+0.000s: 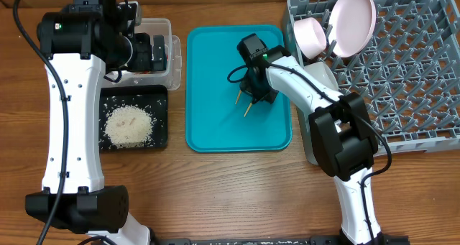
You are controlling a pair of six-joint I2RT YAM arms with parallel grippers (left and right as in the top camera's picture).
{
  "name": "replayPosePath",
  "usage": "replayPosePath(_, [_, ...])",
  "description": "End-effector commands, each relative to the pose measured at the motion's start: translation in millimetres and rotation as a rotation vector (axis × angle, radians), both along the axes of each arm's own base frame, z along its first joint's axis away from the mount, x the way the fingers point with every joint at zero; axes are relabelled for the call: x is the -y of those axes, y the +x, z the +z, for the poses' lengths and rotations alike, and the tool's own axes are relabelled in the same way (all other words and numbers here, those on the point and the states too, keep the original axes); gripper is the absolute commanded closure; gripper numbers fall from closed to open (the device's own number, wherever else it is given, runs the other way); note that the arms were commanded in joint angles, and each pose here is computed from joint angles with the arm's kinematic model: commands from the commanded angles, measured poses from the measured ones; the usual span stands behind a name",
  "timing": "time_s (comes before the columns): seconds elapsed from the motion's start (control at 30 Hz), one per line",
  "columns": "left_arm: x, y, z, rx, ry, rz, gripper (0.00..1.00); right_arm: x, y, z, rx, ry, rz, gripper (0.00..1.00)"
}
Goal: Sort waste into correct bins and load items into the dishwasher
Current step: 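Reach the right gripper to a chopstick on the teal tray and grasp it, then carry the chopstick to the rack and insert it upright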
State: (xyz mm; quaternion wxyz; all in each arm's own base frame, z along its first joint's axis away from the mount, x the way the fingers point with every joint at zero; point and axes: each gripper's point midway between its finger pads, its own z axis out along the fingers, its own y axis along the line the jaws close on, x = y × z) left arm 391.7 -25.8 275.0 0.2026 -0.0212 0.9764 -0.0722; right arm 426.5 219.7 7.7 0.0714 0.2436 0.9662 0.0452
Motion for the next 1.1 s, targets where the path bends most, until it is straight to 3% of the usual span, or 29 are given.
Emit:
replayPosePath(0.0, [-2.2, -0.7, 14.1, 0.043, 0.001, 0.015, 0.0, -1.9, -10.1, -5.6, -0.06, 0.023, 0.048, 0.96])
replayPosePath(0.13, [-2.2, -0.7, 14.1, 0.043, 0.001, 0.015, 0.0, -0.6, -1.4, 36.7, -0.027, 0.057, 0.166, 0.96])
replayPosePath(0.37, [-2.2, -0.7, 14.1, 0.043, 0.001, 0.015, 0.0, 8.1, 8.4, 160.9, 0.189, 0.054, 0.412, 0.96])
replayPosePath(0.57, [-2.2, -0.7, 14.1, 0.043, 0.001, 0.015, 0.0, 74.2, 2.2, 225.8, 0.286, -0.114, 0.325, 0.96])
replayPosePath(0.73, [-2.2, -0.7, 14.1, 0.043, 0.001, 0.015, 0.0, 140.5, 6.0, 233.8, 0.265, -0.211, 0.25, 0.96])
replayPosePath(1.07, [-2.2, -0.7, 14.1, 0.043, 0.001, 0.015, 0.0, 229.9, -10.8, 180.5, 0.07, -0.223, 0.194, 0.96])
